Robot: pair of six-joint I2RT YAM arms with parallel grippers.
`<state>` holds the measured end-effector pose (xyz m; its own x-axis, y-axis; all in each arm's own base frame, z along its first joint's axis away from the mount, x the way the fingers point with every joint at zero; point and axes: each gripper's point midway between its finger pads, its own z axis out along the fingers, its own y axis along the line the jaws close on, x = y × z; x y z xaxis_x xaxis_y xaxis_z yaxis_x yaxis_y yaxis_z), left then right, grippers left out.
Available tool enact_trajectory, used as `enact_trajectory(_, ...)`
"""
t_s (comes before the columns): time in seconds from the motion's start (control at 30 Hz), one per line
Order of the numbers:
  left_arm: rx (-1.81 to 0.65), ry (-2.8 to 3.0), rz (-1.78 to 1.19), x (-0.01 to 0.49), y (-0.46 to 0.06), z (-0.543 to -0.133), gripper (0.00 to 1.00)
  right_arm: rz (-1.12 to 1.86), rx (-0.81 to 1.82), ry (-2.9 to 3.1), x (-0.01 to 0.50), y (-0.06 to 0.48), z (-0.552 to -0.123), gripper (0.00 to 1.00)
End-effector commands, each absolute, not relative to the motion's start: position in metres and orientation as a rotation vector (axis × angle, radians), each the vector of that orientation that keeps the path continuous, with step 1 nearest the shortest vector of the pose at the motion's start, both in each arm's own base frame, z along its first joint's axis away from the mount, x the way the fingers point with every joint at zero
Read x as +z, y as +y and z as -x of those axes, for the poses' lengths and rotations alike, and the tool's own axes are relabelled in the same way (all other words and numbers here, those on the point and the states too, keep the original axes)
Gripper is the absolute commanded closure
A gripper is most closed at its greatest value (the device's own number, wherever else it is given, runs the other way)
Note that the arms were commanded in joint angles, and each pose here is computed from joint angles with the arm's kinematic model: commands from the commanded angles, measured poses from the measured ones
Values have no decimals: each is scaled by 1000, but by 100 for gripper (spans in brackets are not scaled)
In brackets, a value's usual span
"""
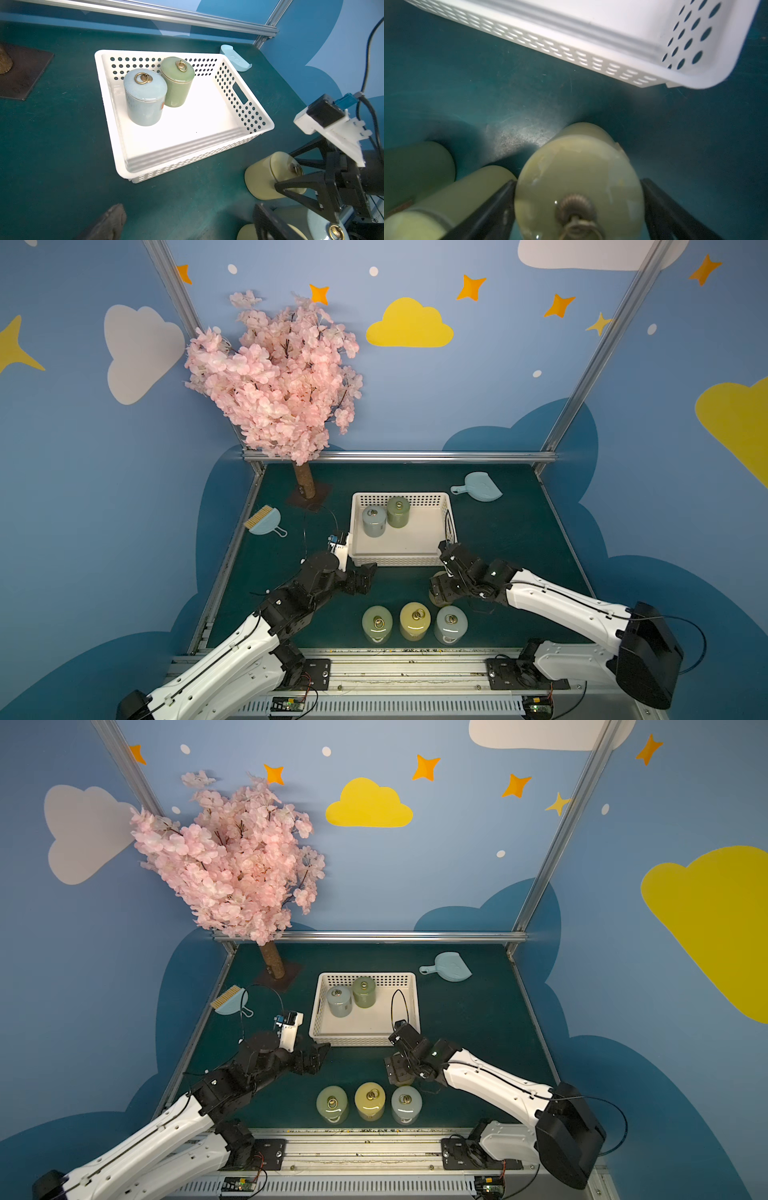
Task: Take the tea canister out of the basket
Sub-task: Place the tea canister at the center of the board.
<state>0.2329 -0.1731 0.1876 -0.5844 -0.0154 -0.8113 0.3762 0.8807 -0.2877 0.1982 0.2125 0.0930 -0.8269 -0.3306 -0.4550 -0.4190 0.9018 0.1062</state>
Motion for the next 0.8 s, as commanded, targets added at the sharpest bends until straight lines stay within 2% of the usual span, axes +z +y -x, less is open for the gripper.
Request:
enact_trajectory(0.0, -573, 2097, -272, 206, -181, -240, 0, 528, 322, 2586, 111, 215, -199, 2)
enact_trajectory(0.43, -539, 2184, -339, 215, -213, -272, 0, 453, 363, 2492, 146, 206, -201, 2)
enact_trajectory(0.77, -441, 2315, -327, 210, -214, -311, 0, 558, 389, 2312, 165, 202, -203, 2)
